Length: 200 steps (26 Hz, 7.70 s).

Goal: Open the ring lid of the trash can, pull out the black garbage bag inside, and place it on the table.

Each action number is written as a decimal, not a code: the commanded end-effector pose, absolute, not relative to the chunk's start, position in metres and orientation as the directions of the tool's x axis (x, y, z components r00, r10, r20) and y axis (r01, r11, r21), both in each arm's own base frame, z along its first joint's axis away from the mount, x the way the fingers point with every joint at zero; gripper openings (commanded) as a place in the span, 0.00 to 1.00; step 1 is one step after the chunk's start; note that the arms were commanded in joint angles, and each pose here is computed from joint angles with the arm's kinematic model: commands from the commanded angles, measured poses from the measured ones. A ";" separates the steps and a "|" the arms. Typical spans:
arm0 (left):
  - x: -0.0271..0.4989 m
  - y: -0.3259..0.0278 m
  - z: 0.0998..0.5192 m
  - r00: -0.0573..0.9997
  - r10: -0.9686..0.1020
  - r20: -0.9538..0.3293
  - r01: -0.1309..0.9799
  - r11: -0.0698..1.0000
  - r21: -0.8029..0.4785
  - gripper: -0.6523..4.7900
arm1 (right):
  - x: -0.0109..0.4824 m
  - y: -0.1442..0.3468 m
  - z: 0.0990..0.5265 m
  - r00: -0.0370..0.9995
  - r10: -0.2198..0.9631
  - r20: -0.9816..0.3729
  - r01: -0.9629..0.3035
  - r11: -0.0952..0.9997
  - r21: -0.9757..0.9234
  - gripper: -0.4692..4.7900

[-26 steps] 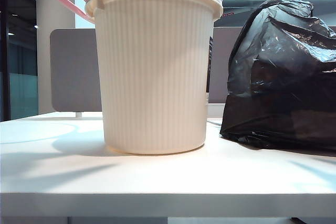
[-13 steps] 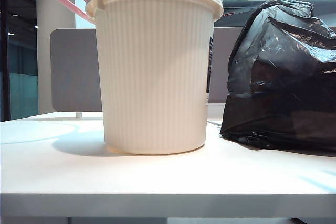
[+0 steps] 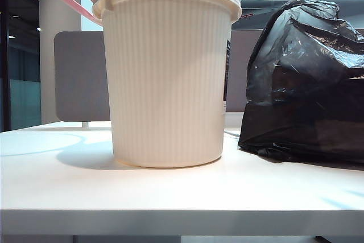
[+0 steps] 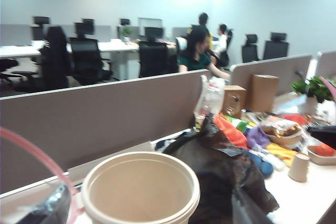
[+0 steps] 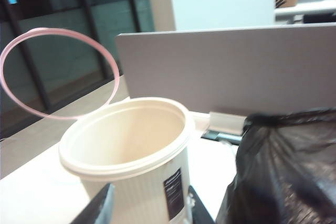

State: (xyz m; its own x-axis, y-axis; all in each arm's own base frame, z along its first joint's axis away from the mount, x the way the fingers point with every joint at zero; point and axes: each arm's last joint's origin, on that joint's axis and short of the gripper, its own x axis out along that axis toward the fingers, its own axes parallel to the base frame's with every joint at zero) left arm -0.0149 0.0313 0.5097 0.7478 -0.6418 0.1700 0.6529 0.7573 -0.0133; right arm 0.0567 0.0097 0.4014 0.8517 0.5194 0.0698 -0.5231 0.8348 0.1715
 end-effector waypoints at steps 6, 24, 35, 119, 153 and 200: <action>-0.018 0.036 0.463 0.753 -0.648 0.117 0.652 0.758 0.003 0.85 | 0.058 0.014 0.379 0.811 0.581 0.071 -0.584 0.793 0.176 0.41; 0.004 -0.008 0.383 0.560 -0.827 -0.057 0.828 0.555 0.082 0.61 | 0.040 0.016 0.335 0.799 0.592 0.104 -0.601 0.786 0.143 0.41; 0.023 -0.037 0.346 0.505 -0.854 -0.124 0.863 0.500 0.076 0.49 | 0.049 0.015 0.314 0.804 0.592 0.052 -0.590 0.785 0.189 0.41; 0.066 -0.094 0.189 0.533 -0.835 -0.140 0.835 0.545 -0.071 0.11 | 0.086 -0.004 0.182 0.988 0.005 -0.156 0.032 0.971 0.235 0.16; 0.066 -0.094 0.166 0.516 -0.832 -0.206 0.838 0.540 -0.079 0.11 | 0.091 -0.005 0.151 0.968 -0.002 -0.250 0.057 0.975 0.216 0.17; 0.061 -0.090 0.132 0.435 -0.819 -0.374 0.848 0.512 -0.136 0.11 | 0.091 -0.005 0.151 0.967 -0.013 -0.253 0.070 0.974 0.217 0.17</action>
State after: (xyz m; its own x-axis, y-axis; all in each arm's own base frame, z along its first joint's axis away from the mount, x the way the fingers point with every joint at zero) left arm 0.0612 -0.0899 0.1312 0.4372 -0.8147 -0.3809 0.8459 0.5164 -0.1337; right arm 0.0914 -0.0055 0.1501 0.9661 -0.0141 -0.2576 0.0719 0.9736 0.2164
